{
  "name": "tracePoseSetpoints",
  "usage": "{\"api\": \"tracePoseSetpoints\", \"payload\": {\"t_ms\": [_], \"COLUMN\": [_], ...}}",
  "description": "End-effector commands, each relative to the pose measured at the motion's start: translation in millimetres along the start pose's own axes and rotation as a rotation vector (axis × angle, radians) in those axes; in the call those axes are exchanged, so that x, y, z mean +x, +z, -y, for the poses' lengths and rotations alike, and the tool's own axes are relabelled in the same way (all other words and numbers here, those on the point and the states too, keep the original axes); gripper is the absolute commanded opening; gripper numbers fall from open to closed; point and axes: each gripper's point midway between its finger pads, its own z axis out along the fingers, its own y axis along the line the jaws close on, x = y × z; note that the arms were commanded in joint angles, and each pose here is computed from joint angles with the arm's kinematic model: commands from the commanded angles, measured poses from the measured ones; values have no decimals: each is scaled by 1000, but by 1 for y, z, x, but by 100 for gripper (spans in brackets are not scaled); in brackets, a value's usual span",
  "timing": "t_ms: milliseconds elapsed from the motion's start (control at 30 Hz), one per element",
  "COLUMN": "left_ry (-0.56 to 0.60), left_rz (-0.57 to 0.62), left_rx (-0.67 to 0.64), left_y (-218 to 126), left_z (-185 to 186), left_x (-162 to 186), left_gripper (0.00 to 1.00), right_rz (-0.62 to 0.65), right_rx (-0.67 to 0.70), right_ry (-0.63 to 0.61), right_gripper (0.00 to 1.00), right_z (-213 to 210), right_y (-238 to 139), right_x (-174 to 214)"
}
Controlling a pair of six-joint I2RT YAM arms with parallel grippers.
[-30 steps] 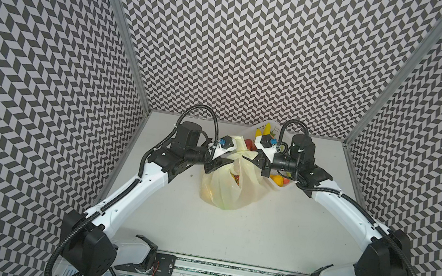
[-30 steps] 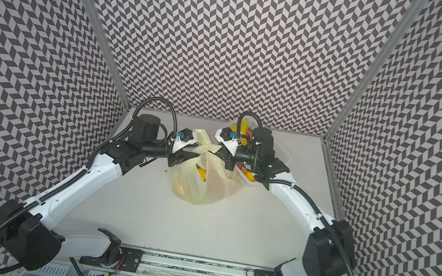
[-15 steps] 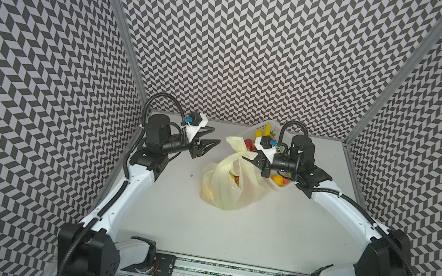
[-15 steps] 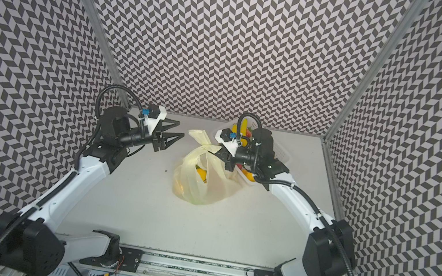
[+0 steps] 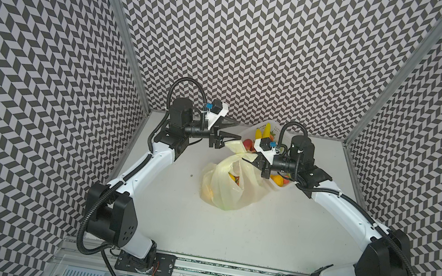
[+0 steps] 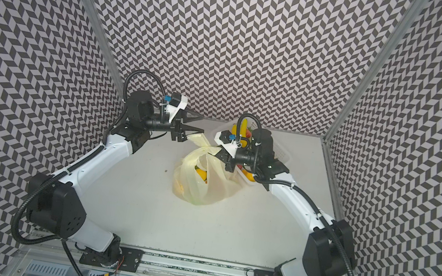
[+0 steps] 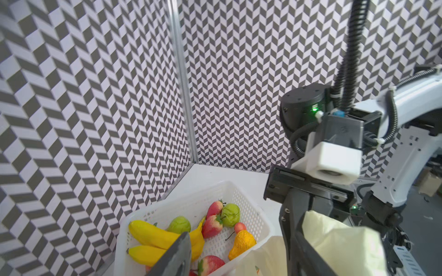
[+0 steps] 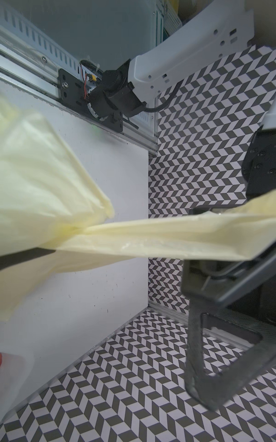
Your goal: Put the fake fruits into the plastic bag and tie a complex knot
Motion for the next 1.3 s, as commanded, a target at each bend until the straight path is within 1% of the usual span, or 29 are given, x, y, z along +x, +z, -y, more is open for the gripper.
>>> {"api": "tracePoseSetpoints", "payload": {"t_ms": [0, 167, 300, 367, 567, 900, 1100, 1267], "left_ry": [63, 111, 114, 112, 119, 79, 60, 28], "left_rz": [-19, -42, -86, -101, -188, -332, -375, -403], "left_rx": [87, 72, 70, 85, 27, -42, -79, -75], "left_y": [1, 2, 6, 9, 15, 23, 18, 18], "left_z": [21, 31, 36, 41, 39, 32, 30, 30], "left_x": [3, 8, 15, 19, 36, 69, 84, 97], "left_gripper": [69, 77, 77, 79, 83, 85, 86, 85], "right_rz": [20, 11, 20, 14, 5, 24, 33, 39], "right_rx": [12, 60, 75, 88, 121, 146, 153, 153], "right_ry": [-67, -81, -94, -95, -111, -130, -137, -137], "right_gripper": [0, 0, 0, 0, 0, 0, 0, 0], "right_z": [-4, 3, 5, 7, 11, 12, 12, 12], "right_y": [-5, -7, -7, -8, -10, -13, -15, -14], "right_x": [-10, -10, -14, -13, -13, -19, -22, -23]}}
